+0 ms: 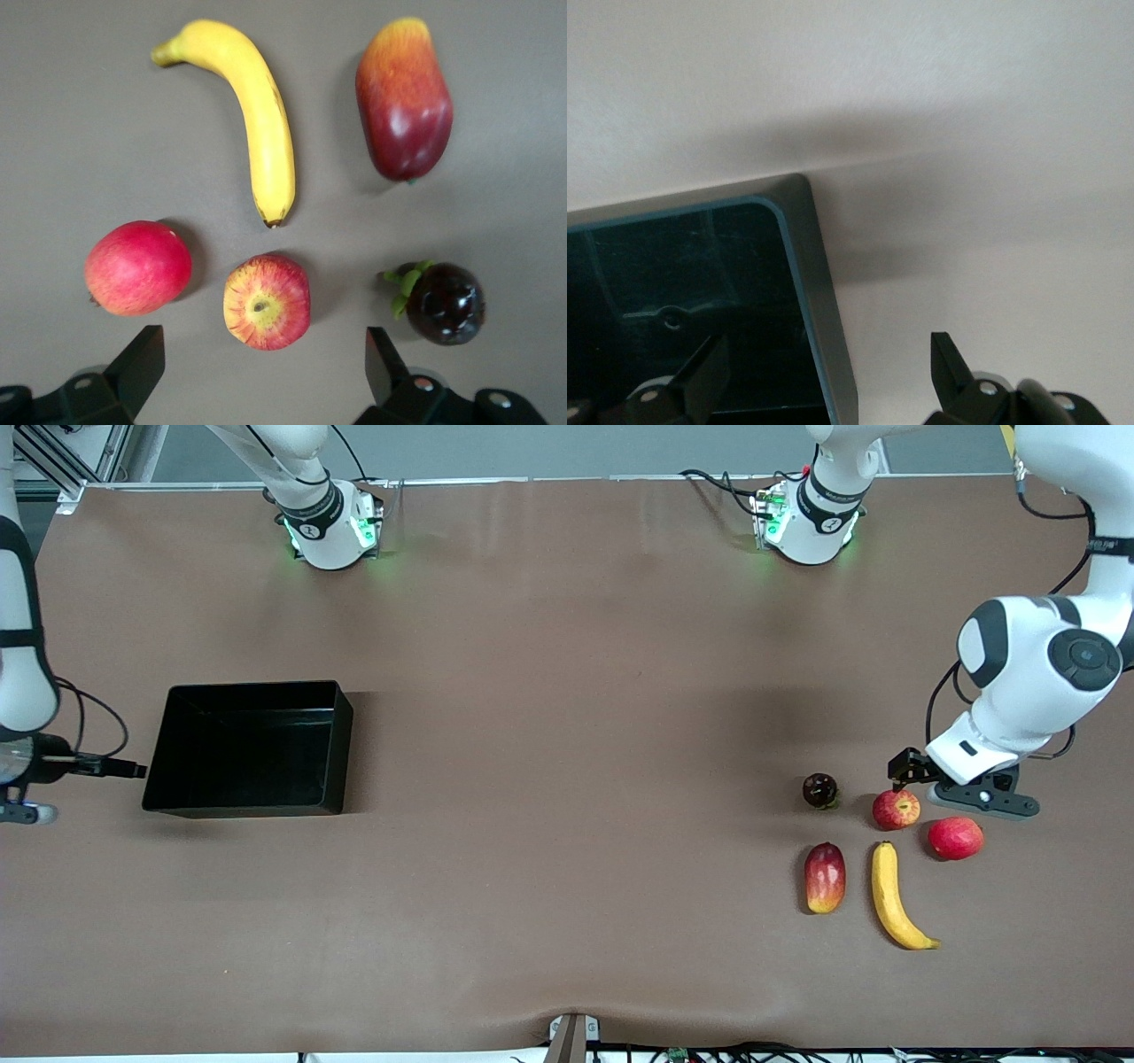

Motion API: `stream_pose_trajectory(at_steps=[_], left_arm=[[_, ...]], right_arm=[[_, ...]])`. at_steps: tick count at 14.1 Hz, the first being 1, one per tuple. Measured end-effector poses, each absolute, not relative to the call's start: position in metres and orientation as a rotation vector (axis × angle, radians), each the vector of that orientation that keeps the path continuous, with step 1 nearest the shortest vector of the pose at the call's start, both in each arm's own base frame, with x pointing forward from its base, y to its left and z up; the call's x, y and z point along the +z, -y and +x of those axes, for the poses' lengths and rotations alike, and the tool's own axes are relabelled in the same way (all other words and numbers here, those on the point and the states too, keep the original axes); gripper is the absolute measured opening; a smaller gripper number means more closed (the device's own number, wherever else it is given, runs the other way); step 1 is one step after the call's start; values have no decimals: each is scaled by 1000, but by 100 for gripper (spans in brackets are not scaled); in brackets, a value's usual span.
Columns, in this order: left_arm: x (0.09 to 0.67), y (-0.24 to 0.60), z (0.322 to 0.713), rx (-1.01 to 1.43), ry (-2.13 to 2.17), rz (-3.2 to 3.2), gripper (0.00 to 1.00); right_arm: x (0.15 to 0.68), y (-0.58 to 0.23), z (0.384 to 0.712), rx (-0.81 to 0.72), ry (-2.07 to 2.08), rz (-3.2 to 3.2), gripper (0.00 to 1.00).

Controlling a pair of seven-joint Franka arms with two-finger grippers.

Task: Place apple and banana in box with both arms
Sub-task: 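Lower the left gripper onto the striped apple while the right gripper grips the box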

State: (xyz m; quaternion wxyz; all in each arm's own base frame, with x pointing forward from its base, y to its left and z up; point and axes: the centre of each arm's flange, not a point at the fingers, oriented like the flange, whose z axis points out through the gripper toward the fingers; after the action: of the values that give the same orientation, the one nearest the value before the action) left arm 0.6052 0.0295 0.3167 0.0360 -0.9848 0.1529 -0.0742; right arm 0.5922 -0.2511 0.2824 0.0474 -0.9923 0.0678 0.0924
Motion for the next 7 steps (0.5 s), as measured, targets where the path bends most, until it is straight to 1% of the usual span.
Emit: stream_pose_trajectory(at_steps=[2,4,5,7], left_arm=[[301,-35,605,-192,-543,-3021,100],[288,-40,605,-163,-594,-3018,100],[284,-46,606,-153,-599,-3020,100],[275,-54,608,-140,-577,-3030,100]], right_arm=[[270,248,587,280,-134,-3025,100],[266,251,582,284,-90,-3016,80],[263,253,579,289,-87,-3011,67],[258,255,576,279,-81,-3008,48]])
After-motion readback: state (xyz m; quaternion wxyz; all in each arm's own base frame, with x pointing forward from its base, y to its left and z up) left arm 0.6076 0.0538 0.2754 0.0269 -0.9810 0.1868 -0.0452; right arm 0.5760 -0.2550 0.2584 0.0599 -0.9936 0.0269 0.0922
